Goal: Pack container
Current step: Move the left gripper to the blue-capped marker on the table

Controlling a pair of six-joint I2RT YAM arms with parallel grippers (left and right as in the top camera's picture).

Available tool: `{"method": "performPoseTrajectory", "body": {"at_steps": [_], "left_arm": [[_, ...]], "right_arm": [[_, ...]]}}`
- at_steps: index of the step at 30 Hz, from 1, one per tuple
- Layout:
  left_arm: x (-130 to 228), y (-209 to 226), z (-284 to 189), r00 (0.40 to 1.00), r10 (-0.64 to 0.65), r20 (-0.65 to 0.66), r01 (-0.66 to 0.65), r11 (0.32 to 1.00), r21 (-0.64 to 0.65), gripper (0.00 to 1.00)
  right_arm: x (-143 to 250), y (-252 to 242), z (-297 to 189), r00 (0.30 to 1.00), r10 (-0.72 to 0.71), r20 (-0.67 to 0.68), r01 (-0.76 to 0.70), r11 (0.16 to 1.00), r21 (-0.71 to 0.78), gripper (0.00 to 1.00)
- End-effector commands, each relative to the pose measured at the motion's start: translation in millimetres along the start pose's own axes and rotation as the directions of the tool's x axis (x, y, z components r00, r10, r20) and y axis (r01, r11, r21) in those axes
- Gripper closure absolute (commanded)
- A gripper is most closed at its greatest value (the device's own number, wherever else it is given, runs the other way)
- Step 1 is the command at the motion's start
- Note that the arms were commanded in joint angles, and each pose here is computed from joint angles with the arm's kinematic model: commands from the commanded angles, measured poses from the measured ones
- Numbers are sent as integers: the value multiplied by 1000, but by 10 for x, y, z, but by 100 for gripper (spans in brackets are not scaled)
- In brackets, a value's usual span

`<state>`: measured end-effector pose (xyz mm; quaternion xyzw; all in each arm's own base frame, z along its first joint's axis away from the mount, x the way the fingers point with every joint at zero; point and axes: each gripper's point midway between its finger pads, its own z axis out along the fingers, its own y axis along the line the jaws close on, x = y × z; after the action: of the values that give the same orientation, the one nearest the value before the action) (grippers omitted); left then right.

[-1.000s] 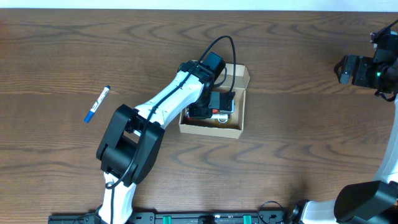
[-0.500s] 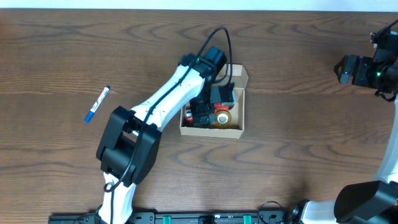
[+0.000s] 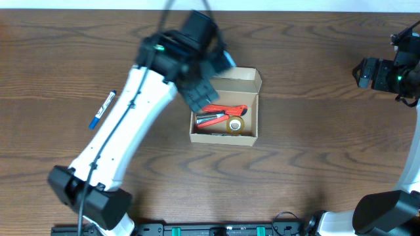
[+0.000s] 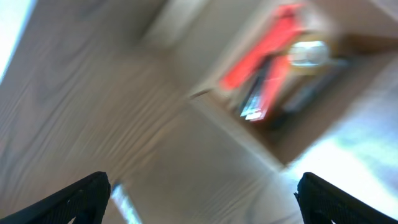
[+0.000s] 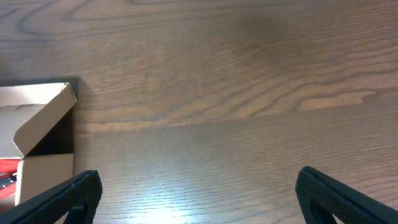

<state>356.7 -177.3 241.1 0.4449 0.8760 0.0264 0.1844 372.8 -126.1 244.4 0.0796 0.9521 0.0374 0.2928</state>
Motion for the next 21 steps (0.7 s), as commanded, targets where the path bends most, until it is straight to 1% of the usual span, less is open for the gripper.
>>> {"method": "performPoseTrajectory", "body": {"at_steps": [1, 3, 5, 7, 8, 9, 10, 11, 13, 15, 19, 21], "left_arm": [[393, 788, -237, 947, -321, -2, 309, 912, -271, 5], [511, 1088, -378, 912, -407, 57, 401, 851, -339, 5], [609, 1357, -458, 885, -453, 108, 457, 803, -382, 5], [787, 1605, -444, 854, -507, 118, 506, 754, -419, 5], [903, 1709, -391, 826, -552, 115, 544, 727, -420, 5], [1033, 1779, -303, 799, -594, 97, 576, 708, -408, 5], [1131, 1799, -221, 783, -618, 69, 591, 706, -390, 5], [1263, 1805, -94, 764, -645, 22, 608, 709, -357, 5], [1475, 1786, 122, 745, -664, -72, 616, 725, -309, 5], [1712, 1783, 337, 712, -682, -167, 625, 724, -292, 4], [1988, 1814, 657, 638, -726, -257, 668, 688, -283, 4], [2050, 1792, 798, 616, -734, -286, 690, 678, -254, 4]], "right_arm": [[9, 31, 20, 1000, -8, -4, 8, 1000, -15, 1], [12, 32, 20, 1000, -8, -6, 8, 1000, -15, 1], [15, 32, 20, 1000, -8, -7, 7, 1000, -15, 1], [15, 32, 20, 1000, -8, -7, 7, 1000, -15, 1], [16, 32, 20, 1000, -7, -7, 7, 1000, -15, 1], [16, 32, 20, 1000, -7, -7, 7, 1000, -15, 1], [16, 32, 20, 1000, -7, -7, 7, 1000, -15, 1], [17, 33, 20, 1000, -7, -8, 7, 1000, -15, 1], [19, 33, 20, 1000, -7, -9, 7, 1000, -16, 1], [24, 37, 20, 1000, -7, -10, 7, 1000, -17, 1], [32, 40, 20, 1000, -6, -14, 6, 1000, -18, 1], [44, 43, 20, 1000, -5, -19, 5, 1000, -19, 1]]}}
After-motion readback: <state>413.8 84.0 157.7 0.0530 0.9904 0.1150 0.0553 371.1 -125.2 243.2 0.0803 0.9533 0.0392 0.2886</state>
